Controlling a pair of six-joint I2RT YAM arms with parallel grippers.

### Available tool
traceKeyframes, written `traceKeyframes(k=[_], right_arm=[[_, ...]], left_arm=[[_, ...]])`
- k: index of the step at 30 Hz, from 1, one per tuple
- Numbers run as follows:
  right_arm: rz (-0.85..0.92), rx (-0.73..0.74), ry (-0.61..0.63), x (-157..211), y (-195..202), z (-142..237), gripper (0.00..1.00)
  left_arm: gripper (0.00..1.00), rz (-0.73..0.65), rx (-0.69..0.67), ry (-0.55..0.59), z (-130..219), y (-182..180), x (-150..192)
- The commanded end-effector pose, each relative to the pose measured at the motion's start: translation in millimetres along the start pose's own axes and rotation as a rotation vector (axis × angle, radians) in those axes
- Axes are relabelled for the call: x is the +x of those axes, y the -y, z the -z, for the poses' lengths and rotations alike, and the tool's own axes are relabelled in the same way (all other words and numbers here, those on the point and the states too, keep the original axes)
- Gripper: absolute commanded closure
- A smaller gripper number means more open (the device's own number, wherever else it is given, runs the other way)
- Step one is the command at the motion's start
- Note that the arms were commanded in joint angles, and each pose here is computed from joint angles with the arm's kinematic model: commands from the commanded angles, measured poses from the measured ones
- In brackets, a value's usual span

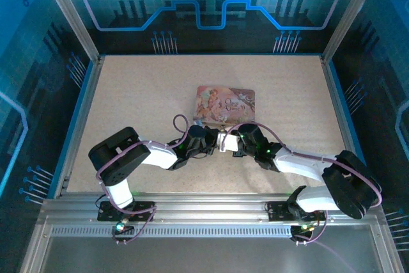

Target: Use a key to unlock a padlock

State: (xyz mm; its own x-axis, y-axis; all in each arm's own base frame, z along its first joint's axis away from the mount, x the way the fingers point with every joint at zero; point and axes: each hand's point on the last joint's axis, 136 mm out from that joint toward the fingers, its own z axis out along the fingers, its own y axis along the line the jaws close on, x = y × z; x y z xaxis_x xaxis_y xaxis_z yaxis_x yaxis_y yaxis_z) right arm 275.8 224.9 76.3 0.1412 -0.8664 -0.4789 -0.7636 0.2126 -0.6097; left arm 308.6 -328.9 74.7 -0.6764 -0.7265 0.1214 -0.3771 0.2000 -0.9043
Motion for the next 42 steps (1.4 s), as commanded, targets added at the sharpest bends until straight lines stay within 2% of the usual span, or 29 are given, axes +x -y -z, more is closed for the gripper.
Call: traceKeyframes(k=[1,7,17,25,35,42], right_arm=[[-0.025,0.01,0.018,-3.5,-2.1,-3.2,0.72],[-0.055,0.019,0.034,-7.1,0.1,-6.3,0.75],[-0.098,0.027,0.035,-7.9,2.1,-9.1,0.93],[-0.172,0.041,0.043,-12.5,8.3,-5.3,1.0],[-0.24,0.027,0.037,-24.2,12.5,7.5,1.0],[-0.304,0.015,0.001,-37.8,13.8,0.8,1.0]], left_arm=[[0.91,0.008,0.071,-0.011,0.4,20.4,3.7],[0.91,0.01,0.073,-0.013,0.1,20.6,4.0],[0.91,0.014,0.076,-0.014,-0.1,20.6,4.1],[0.91,0.02,0.077,-0.014,-0.9,19.9,3.9],[0.91,0.025,0.08,-0.018,-2.5,20.4,4.6],[0.91,0.024,0.08,-0.02,-3.0,20.8,4.8]])
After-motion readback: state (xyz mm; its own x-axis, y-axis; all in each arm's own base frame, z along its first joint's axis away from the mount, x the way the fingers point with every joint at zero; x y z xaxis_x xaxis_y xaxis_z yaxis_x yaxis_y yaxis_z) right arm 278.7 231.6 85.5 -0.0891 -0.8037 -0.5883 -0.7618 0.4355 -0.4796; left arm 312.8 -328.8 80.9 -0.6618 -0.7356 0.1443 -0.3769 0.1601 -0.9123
